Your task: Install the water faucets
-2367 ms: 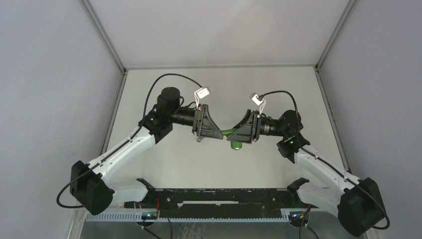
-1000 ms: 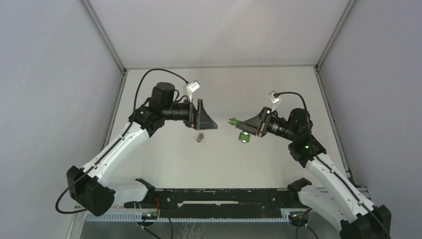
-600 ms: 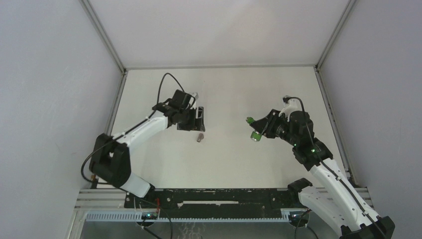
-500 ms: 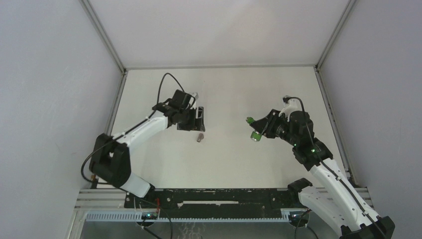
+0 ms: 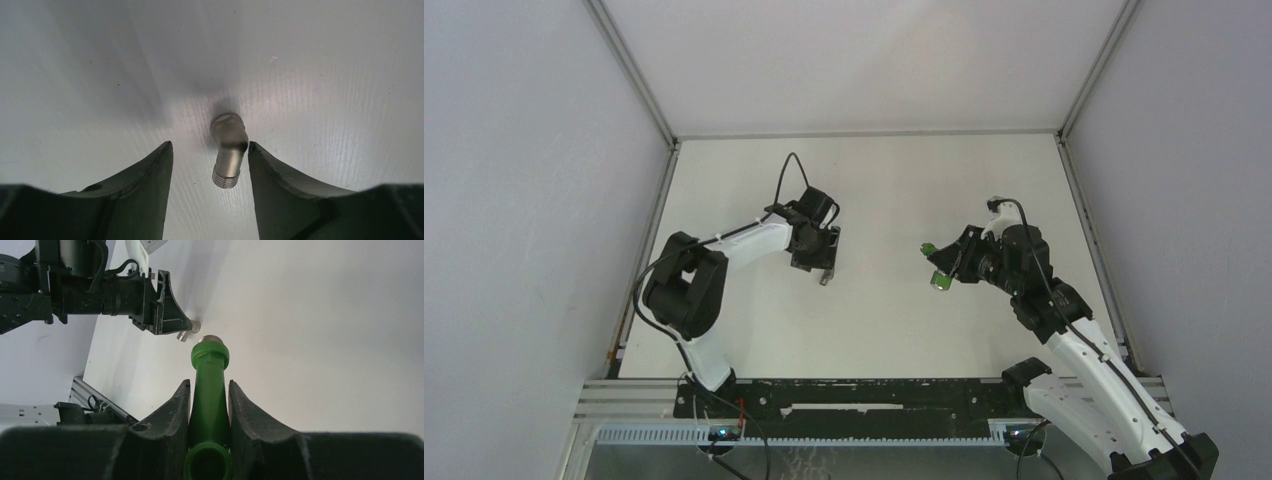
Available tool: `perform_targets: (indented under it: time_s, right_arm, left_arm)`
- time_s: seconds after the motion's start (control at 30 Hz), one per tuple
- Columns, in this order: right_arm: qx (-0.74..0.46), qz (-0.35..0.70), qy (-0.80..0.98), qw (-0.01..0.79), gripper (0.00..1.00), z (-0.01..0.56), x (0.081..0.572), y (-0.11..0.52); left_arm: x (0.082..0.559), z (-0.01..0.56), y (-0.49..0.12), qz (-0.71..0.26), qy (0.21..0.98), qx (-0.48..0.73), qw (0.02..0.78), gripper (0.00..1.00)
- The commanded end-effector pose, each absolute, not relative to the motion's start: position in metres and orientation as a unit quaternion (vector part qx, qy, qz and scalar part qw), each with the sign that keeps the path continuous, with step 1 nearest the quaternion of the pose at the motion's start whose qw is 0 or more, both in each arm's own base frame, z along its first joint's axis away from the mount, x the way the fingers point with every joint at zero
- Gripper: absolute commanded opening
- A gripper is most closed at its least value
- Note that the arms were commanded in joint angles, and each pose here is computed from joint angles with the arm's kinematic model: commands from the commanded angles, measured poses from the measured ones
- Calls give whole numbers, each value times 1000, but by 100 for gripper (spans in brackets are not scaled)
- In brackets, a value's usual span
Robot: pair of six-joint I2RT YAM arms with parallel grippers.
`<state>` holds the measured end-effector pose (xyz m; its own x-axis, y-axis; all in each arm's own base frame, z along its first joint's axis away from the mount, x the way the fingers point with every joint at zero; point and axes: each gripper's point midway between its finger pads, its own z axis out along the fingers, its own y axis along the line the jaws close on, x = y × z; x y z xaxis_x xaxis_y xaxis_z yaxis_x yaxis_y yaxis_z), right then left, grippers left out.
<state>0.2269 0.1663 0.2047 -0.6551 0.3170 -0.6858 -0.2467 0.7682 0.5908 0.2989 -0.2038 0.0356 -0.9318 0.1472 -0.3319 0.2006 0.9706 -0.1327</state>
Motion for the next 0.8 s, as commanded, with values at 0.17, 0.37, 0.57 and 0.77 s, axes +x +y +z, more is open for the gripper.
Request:
perform_targets:
  time_s: [0.17, 0.37, 0.57, 0.77]
  right_arm:
    - [0, 363, 818, 446, 0, 237, 231, 173]
    - [-2, 364, 818, 445, 0, 238, 230, 174]
    - [-4, 365, 818, 444, 0, 238, 229, 174]
    - [-6, 367, 817, 445, 0, 240, 227, 174]
  left_arm:
    - [301, 41, -230, -104, 974, 118, 161, 57]
    - [299, 34, -234, -87, 977, 122, 154, 46]
    - [298, 32, -234, -84, 977, 121, 151, 39]
    - [300, 37, -236, -84, 977, 124, 151, 17]
